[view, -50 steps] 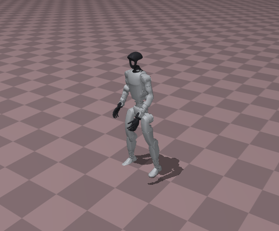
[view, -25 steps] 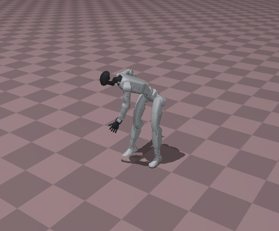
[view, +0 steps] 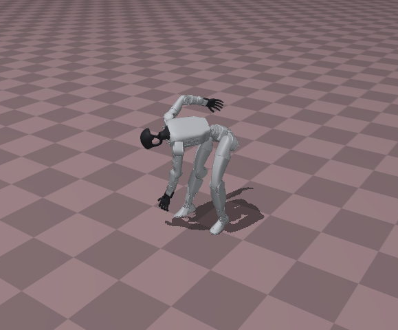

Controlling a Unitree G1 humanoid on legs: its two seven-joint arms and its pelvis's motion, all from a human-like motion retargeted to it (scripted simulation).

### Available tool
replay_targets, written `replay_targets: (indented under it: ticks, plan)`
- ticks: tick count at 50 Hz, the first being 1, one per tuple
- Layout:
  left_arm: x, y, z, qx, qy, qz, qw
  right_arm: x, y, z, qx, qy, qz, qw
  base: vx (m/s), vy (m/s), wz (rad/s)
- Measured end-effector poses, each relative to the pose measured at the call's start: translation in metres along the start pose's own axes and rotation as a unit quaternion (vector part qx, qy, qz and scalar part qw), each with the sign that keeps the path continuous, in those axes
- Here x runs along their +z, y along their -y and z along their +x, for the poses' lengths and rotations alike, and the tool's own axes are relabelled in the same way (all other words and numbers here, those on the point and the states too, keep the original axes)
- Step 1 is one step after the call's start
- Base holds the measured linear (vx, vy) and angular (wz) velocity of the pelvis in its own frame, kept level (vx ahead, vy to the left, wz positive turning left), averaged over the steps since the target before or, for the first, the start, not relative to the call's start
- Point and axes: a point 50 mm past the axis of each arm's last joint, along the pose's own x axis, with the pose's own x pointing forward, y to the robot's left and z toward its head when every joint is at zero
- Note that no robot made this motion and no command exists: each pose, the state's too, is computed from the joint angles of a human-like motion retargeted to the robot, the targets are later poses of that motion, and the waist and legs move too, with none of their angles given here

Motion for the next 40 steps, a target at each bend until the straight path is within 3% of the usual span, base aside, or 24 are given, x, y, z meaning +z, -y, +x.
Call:
replay_targets:
  ticks: [4,8,13,15,17,23,26,31,35,40]
  plan:
    - [-0.006,0.028,-0.010,-0.039,0.022,0.009,0.999,0.000,-0.002,0.003,-0.001,-0.002,0.011,1.000,-0.02,0.04,0.02]
    - [-0.016,0.084,-0.036,-0.102,0.027,-0.036,0.994,-0.005,-0.004,0.005,-0.018,-0.014,0.006,1.000,0.00,0.00,0.00]
    - [-0.033,0.155,-0.085,-0.172,-0.022,-0.136,0.975,0.010,-0.010,0.018,0.000,-0.015,-0.083,0.996,0.03,-0.03,0.29]
    - [-0.028,0.172,-0.098,-0.164,-0.056,-0.233,0.957,0.032,-0.003,0.028,-0.017,0.009,-0.136,0.991,0.02,-0.11,0.49]
    - [-0.050,0.190,-0.120,-0.204,-0.086,-0.231,0.947,0.042,-0.003,0.031,-0.021,0.026,-0.190,0.981,0.13,-0.17,0.06]
    - [-0.091,0.204,-0.156,-0.241,-0.134,-0.248,0.929,0.087,0.001,0.043,-0.058,0.084,-0.274,0.956,0.20,-0.05,0.24]
    - [-0.151,0.212,-0.223,-0.271,-0.218,-0.234,0.908,0.044,-0.004,0.032,-0.083,0.050,-0.268,0.959,0.37,-0.13,0.48]
    - [-0.186,0.200,-0.260,-0.275,-0.263,-0.223,0.898,0.030,-0.010,0.029,-0.107,0.028,-0.232,0.966,0.25,-0.05,0.83]
    - [-0.209,0.187,-0.278,-0.258,-0.307,-0.236,0.885,0.025,-0.016,0.030,-0.112,0.016,-0.204,0.972,0.19,-0.01,0.99]
    - [-0.237,0.174,-0.301,-0.174,-0.418,-0.331,0.828,0.025,-0.029,0.035,-0.100,-0.003,-0.171,0.980,0.12,-0.02,0.81]
